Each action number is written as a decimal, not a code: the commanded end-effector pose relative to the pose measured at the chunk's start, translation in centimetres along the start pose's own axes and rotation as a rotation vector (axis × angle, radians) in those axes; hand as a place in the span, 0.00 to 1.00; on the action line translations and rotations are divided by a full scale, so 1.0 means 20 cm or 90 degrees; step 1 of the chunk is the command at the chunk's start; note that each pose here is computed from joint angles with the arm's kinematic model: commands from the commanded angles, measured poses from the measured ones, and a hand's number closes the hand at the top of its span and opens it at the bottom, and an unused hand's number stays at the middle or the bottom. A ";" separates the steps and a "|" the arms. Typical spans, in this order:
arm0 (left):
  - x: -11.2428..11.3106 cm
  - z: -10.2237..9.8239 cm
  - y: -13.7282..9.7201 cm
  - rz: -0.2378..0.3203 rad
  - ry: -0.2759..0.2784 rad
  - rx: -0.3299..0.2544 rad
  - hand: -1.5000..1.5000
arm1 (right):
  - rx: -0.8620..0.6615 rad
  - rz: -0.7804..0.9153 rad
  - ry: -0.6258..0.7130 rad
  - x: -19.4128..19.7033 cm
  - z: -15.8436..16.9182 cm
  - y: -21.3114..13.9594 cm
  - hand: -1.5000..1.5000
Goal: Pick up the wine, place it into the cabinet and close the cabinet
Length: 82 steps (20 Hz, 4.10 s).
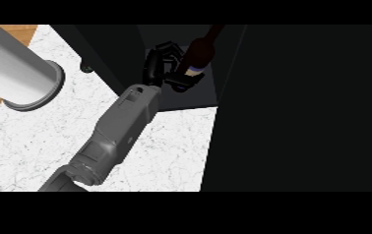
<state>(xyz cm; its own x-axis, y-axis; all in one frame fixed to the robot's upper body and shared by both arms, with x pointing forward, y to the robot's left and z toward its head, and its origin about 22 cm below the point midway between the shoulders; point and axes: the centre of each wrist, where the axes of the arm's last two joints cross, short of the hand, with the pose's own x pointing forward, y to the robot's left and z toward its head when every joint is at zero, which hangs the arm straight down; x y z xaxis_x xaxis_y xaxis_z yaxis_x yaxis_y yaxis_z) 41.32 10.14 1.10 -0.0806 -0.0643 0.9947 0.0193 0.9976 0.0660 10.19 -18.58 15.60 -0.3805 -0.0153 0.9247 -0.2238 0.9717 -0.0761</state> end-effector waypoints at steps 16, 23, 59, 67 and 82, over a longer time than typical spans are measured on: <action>0.06 -0.10 0.13 -0.109 -0.034 0.096 0.00 | 0.048 -0.082 -0.013 0.14 0.08 0.00 0.00; 0.08 -0.12 0.19 -0.162 -0.047 0.126 0.00 | 0.050 -0.074 -0.030 0.11 0.08 0.00 0.00; 0.25 -0.14 -0.07 0.178 -0.119 -0.129 0.00 | -0.008 -0.049 0.007 0.24 0.15 -0.06 0.00; 0.11 -0.01 -0.04 0.239 -0.101 -0.179 0.00 | -0.034 -0.033 0.015 0.20 0.14 -0.07 0.00; -0.09 0.48 0.07 0.276 -0.077 -0.170 0.00 | -0.027 -0.027 0.002 0.21 0.16 -0.05 0.00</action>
<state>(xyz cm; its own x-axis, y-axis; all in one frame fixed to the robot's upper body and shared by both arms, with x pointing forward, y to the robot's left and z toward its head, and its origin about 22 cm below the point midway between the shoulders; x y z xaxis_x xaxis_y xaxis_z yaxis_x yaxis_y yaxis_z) 34.10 10.14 -0.81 -0.1224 0.3696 0.9211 0.3405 0.8874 -0.3108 8.75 -20.33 14.47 -0.3417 0.0525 0.9383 -0.1562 0.9814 -0.1118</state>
